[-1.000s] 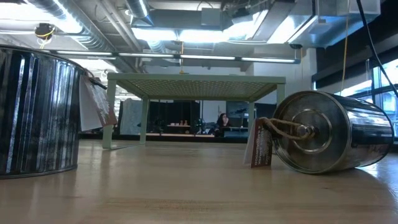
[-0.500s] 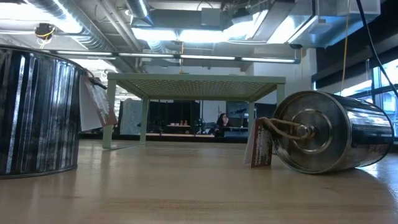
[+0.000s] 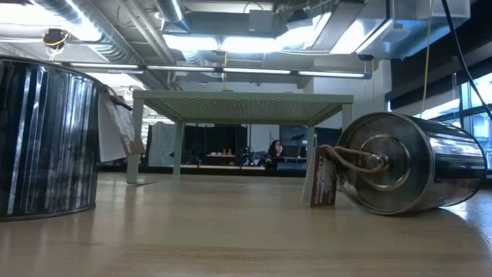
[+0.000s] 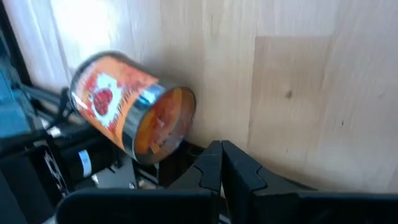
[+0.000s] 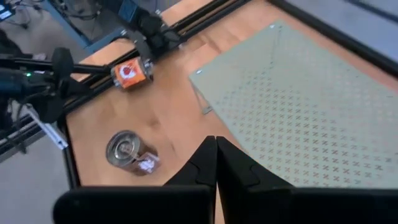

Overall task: Pick & Place candle stick holders
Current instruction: Put the orange scented candle on the shelf

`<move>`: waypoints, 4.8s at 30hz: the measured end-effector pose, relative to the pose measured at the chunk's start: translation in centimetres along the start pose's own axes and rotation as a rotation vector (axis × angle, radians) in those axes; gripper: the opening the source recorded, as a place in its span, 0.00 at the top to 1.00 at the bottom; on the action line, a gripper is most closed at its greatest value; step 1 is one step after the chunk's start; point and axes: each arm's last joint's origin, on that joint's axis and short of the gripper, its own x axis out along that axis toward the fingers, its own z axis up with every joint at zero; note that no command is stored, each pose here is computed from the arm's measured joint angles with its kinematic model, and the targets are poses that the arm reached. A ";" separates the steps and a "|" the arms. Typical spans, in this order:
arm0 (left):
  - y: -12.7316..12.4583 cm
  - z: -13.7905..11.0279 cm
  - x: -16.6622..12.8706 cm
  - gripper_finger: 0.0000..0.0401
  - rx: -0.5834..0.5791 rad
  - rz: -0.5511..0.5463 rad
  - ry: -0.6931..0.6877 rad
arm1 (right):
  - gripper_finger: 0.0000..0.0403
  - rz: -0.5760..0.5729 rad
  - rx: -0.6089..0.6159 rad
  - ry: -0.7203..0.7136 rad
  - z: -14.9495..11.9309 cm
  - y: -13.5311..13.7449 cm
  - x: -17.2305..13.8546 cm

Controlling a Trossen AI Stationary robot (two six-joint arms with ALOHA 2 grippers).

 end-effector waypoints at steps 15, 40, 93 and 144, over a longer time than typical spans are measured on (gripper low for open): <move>0.0 -0.8 0.4 1.00 0.177 0.073 -0.162 | 0.99 -0.279 -0.097 -0.046 -2.9 -0.5 -1.2; 4.1 -0.1 1.4 0.76 0.095 0.014 0.026 | 0.99 -0.509 0.011 -0.209 -13.2 -2.7 2.2; 6.6 0.6 5.6 1.00 0.125 0.206 -0.072 | 0.99 -0.535 -0.030 -0.228 -12.7 -3.6 1.2; 13.3 4.4 -4.1 0.99 -0.802 -0.606 0.071 | 0.99 -0.058 0.253 0.043 -11.8 2.2 0.2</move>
